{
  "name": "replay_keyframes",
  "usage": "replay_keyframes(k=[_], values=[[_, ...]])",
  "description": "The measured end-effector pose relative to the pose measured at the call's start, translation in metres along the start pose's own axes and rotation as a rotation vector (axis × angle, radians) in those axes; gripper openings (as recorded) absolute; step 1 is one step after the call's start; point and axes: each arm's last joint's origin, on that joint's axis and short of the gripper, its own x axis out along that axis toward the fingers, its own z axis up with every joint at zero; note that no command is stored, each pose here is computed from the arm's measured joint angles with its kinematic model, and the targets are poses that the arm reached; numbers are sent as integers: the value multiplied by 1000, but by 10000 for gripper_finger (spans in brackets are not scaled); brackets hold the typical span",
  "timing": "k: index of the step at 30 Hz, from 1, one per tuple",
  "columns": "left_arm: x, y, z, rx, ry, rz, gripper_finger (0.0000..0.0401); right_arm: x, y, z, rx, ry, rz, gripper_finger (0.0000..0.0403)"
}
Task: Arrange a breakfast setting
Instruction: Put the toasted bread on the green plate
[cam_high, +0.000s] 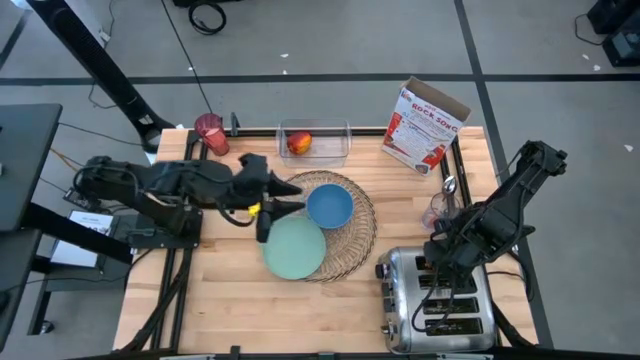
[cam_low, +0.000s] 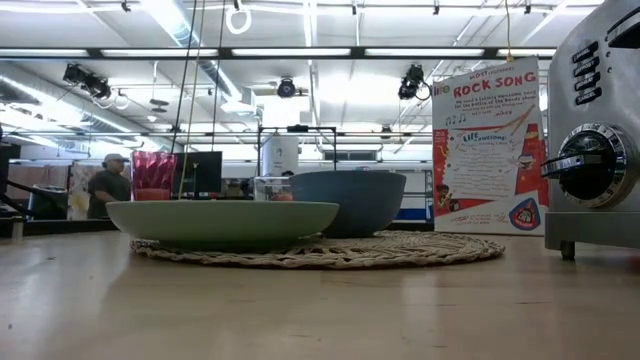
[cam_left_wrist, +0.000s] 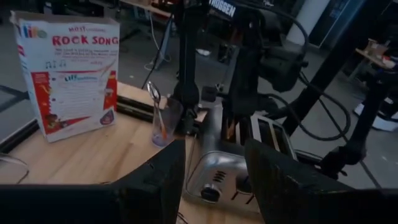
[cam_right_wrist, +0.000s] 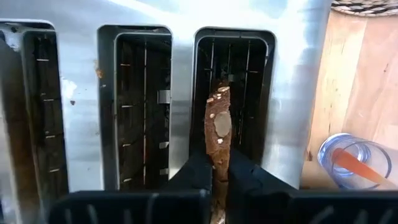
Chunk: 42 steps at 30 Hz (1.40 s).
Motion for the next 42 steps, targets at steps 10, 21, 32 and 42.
replay_keyframes(k=[10,21,32,42], values=[[-16,7,-5,22,87,33,173,-61,-6,-1,46,-55,43,13],[-22,16,-19,-75,236,122,173,-128,-16,7,13,-309,86,13],[-48,32,-36,-128,444,266,173,-104,7,83,-310,-596,-141,13],[-74,42,-34,25,477,291,173,-13,12,195,-449,-596,-446,13]])
